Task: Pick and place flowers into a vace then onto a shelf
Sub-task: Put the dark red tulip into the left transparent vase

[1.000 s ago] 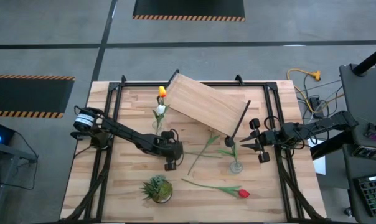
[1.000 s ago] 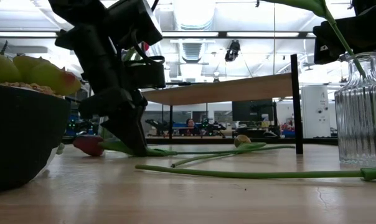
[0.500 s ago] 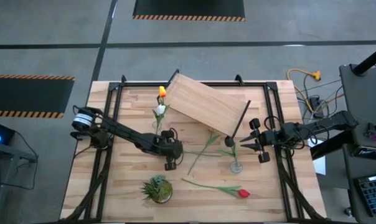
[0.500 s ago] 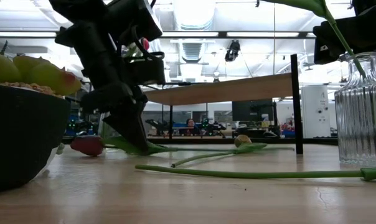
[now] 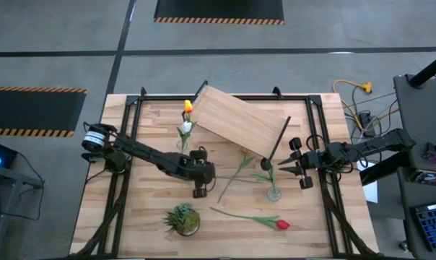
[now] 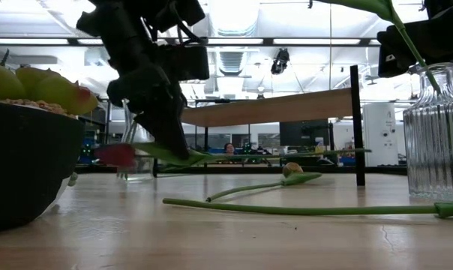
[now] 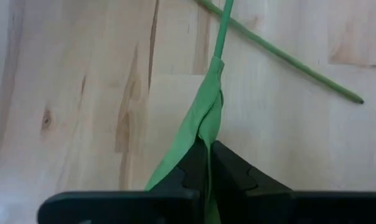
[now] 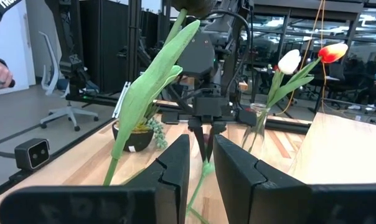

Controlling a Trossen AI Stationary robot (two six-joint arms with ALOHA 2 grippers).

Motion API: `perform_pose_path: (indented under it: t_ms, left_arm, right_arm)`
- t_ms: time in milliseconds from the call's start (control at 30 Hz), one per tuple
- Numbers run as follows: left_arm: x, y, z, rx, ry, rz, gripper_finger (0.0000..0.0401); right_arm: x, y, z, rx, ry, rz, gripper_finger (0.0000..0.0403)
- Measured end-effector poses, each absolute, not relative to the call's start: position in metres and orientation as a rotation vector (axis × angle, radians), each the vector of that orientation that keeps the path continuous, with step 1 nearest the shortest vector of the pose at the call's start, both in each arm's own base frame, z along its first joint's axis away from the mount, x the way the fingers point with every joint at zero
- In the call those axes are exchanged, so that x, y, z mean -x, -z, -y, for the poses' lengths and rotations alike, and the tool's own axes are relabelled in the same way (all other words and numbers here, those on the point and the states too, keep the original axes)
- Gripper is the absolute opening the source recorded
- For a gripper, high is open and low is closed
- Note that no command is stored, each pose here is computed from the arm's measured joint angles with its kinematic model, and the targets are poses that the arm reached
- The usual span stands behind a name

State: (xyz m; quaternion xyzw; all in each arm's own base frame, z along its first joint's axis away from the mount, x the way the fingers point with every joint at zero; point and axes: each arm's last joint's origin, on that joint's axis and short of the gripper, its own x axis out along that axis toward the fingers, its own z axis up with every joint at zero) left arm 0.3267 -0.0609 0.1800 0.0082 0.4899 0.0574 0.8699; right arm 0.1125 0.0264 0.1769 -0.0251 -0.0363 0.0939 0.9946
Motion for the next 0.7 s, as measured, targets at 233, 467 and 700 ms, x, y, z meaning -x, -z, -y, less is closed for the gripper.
perform_pose_path:
  t_ms: [233, 467, 700]
  left_arm:
    - [-0.334, -0.205, 0.064, -0.026, -0.117, -1.043, 0.0000]
    - [-0.338, -0.231, 0.068, -0.066, -0.098, -1.074, 0.0000]
    - [-0.340, -0.254, 0.071, -0.071, -0.091, -1.076, 0.0000]
  right_arm:
    - [-0.112, -0.177, -0.026, 0.050, -0.188, 0.078, 0.0063]
    - [-0.112, -0.177, -0.026, 0.049, -0.189, 0.079, 0.0063]
    - [-0.112, -0.180, -0.026, 0.046, -0.188, 0.102, 0.0063]
